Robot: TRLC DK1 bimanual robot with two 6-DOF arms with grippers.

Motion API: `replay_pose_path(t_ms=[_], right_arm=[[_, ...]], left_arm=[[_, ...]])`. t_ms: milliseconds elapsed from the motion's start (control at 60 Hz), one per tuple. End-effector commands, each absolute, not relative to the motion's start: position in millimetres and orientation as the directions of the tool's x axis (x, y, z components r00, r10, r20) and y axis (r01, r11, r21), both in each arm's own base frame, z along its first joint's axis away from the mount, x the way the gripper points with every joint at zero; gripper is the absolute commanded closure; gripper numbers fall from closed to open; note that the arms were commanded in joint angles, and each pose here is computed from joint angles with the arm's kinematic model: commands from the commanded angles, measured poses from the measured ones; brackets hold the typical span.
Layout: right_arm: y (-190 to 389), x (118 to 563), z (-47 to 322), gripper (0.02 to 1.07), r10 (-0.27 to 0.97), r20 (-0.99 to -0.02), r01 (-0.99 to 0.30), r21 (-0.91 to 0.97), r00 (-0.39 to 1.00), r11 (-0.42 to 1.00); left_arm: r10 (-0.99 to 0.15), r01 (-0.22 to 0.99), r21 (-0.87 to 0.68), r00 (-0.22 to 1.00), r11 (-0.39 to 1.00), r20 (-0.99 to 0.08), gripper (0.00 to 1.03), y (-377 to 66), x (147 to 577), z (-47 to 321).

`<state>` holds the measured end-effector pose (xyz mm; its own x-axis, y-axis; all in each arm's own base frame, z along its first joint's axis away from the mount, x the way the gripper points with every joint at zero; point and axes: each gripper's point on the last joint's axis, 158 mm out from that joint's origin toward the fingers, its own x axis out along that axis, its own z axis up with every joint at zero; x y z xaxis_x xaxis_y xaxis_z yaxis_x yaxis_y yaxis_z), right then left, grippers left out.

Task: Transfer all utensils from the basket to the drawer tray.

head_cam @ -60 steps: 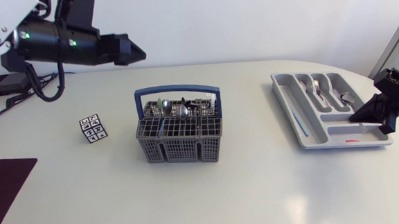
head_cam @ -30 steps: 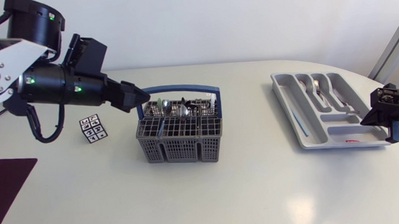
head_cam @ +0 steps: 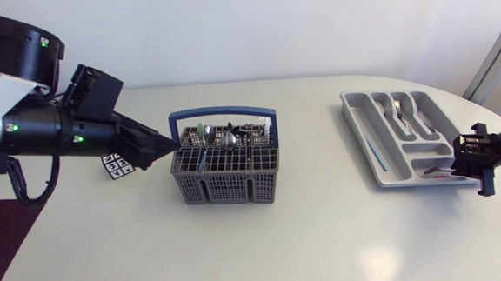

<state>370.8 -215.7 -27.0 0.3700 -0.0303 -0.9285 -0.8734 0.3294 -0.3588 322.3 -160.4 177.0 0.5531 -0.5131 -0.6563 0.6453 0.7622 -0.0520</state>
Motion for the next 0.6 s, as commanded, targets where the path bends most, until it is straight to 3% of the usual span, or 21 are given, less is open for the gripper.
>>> replay_pose_path(t_ms=[0, 50, 67, 200, 383, 583], right_arm=[[-213, 370, -24, 0.45, -0.039, -0.927, -0.872, -0.365, 0.373, 0.328], [-214, 372, -18, 0.11, -0.043, -0.924, -0.858, -0.369, 0.379, 0.358], [-213, 371, -18, 0.06, -0.042, -0.925, -0.858, -0.367, 0.378, 0.359], [-204, 362, 7, 0.06, -0.042, -0.917, -0.842, -0.382, 0.397, 0.381], [-156, 354, 48, 0.07, 0.053, -0.887, -0.807, -0.391, 0.459, 0.442], [-81, 335, 61, 0.10, 0.155, -0.862, -0.808, -0.369, 0.482, 0.460]], left_arm=[[-0.498, 0.653, -0.026, 0.550, 0.757, -0.671, 0.35, -153, 316, 170], [-0.498, 0.660, -0.019, 0.547, 0.751, -0.673, 0.35, -153, 314, 168], [-0.498, 0.662, -0.018, 0.545, 0.750, -0.675, 0.35, -152, 313, 167], [-0.499, 0.677, -0.007, 0.536, 0.736, -0.681, 0.35, -153, 309, 163], [-0.520, 0.722, 0.009, 0.507, 0.692, -0.687, 0.35, -165, 298, 145], [-0.585, 0.776, 0.108, 0.551, 0.621, -0.595, 0.35, -187, 296, 134]])
